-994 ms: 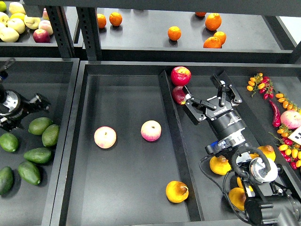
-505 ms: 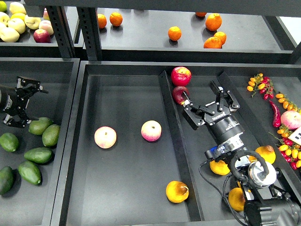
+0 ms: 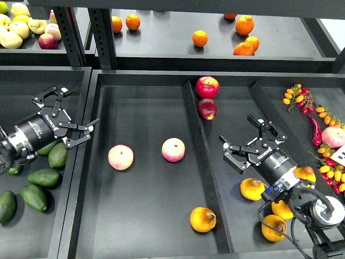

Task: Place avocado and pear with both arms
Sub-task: 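Raise the left gripper away and move the right gripper toward the yellow pear, then lower the open right gripper around the yellow pear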

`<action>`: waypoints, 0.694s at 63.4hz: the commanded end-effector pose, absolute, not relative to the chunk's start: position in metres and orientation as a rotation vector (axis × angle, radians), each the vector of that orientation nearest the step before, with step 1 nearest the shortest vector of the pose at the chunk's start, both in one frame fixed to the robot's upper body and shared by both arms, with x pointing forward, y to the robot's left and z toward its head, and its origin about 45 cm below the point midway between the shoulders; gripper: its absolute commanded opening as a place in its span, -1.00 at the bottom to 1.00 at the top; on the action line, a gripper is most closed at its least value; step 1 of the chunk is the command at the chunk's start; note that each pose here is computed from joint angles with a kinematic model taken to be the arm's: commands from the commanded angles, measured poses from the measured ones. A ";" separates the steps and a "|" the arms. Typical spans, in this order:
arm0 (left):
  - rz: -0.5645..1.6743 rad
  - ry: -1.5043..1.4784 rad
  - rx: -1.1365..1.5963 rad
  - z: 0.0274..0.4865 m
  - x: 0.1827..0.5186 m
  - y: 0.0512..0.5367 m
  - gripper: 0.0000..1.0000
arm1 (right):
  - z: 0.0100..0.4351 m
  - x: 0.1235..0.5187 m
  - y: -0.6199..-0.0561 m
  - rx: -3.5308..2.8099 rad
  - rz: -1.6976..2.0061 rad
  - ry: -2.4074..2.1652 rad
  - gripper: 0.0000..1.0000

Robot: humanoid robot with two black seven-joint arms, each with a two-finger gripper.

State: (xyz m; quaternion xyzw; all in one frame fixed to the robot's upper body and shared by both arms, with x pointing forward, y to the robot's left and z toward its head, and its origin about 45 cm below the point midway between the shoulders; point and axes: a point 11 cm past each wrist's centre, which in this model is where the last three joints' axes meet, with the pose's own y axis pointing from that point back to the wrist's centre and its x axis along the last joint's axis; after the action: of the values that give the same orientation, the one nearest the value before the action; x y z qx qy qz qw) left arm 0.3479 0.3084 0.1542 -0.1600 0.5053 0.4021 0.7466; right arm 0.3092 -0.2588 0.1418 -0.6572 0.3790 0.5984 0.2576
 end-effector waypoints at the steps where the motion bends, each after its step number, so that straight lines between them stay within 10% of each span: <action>1: 0.883 1.177 -0.530 0.139 0.334 0.297 0.98 | 0.141 0.305 -0.274 -1.874 1.649 1.080 0.99; 44: 0.945 1.320 -0.870 0.100 0.282 0.283 0.98 | 0.135 0.295 -0.277 -2.438 1.859 1.188 0.99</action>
State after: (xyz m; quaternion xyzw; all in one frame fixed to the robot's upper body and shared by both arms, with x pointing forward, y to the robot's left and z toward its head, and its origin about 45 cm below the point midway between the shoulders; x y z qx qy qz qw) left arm 0.2825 0.2799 0.1019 -0.3744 0.5711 0.4048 0.6082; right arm 0.2981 -0.2786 0.1382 -0.7353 0.3674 0.5685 -0.0336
